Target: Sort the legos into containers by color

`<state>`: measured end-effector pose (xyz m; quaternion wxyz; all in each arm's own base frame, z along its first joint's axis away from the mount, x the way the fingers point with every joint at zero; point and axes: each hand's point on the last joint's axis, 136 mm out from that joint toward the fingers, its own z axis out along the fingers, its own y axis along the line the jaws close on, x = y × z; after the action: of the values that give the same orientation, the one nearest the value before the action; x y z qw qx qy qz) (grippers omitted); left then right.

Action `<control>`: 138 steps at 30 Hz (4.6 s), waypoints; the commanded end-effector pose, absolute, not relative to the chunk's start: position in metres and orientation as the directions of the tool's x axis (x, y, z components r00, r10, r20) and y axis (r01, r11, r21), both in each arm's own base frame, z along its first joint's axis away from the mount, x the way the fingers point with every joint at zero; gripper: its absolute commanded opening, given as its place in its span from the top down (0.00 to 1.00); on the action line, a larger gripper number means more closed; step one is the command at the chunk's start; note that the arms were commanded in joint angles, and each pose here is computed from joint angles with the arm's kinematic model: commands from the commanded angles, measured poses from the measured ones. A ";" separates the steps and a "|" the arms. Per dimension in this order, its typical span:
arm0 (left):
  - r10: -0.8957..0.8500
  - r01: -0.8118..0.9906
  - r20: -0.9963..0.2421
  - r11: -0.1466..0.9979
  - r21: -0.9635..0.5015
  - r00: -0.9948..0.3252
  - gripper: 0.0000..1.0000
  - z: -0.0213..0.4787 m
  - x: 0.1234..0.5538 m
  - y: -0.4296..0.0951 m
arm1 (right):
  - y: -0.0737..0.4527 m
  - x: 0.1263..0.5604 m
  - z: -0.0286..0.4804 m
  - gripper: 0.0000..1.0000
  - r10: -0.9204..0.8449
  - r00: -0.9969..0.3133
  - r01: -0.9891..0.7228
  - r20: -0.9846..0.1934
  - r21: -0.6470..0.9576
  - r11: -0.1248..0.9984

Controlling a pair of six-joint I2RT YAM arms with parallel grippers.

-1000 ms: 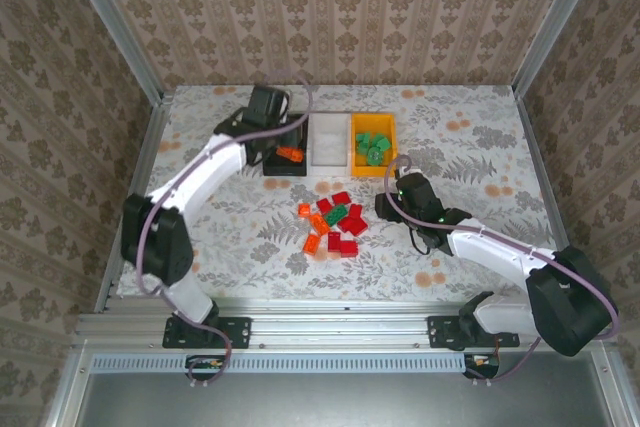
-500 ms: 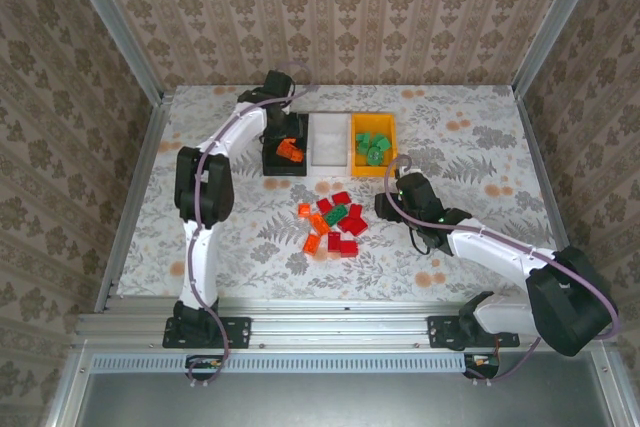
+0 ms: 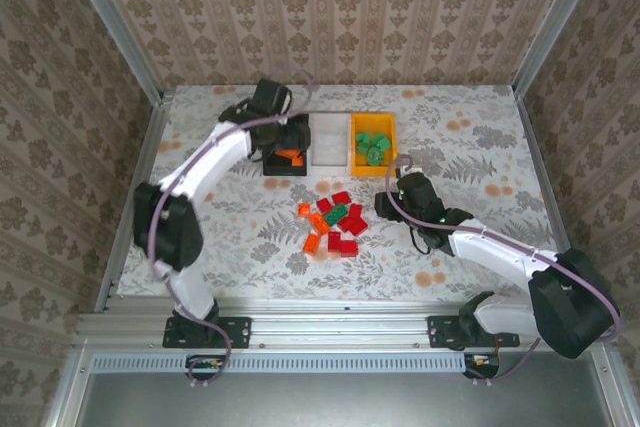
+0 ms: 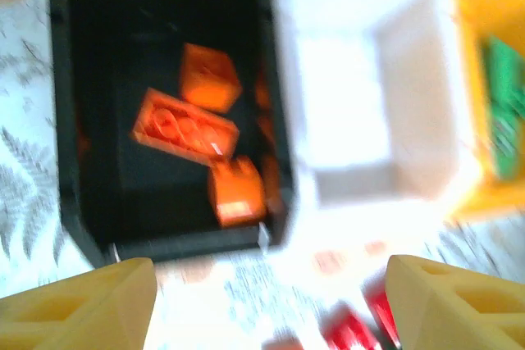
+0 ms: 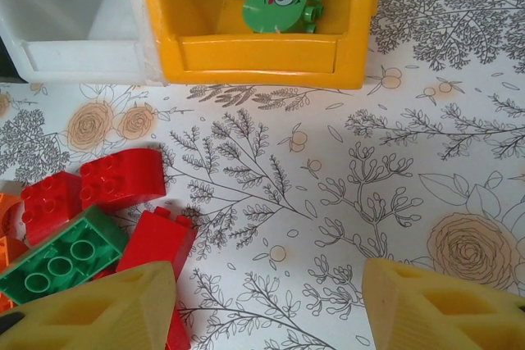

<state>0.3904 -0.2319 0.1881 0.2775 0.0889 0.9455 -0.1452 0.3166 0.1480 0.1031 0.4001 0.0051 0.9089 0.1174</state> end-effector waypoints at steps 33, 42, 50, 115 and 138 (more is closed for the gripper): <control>0.361 0.396 -0.313 0.917 -0.052 -0.878 0.57 0.027 0.215 -0.257 | 0.127 0.316 0.114 0.32 0.115 -0.622 -0.017 -0.775 0.160 0.987; 0.349 0.421 -0.433 0.903 -0.080 -0.831 0.69 0.092 0.240 -0.265 | 0.131 0.316 0.111 0.33 0.120 -0.628 -0.027 -0.769 0.175 0.984; 0.150 0.244 -0.580 0.966 -0.088 -0.801 0.67 0.170 0.379 -0.231 | 0.137 0.317 0.110 0.33 0.125 -0.639 -0.040 -0.759 0.194 0.980; 0.070 0.105 -0.301 0.989 -0.103 -0.951 0.58 0.015 0.313 -0.231 | 0.142 0.314 0.112 0.32 0.135 -0.645 -0.059 -0.752 0.225 0.972; 0.034 0.123 -0.530 0.983 -0.134 -0.847 0.70 0.160 0.443 -0.207 | 0.219 0.300 0.116 0.28 0.069 -0.708 -0.364 -0.703 0.448 0.817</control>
<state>0.4332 -0.2178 0.1929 0.3223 0.0234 0.9396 -0.1134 0.3123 0.1766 0.1074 0.3942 -0.0209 0.8983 0.1931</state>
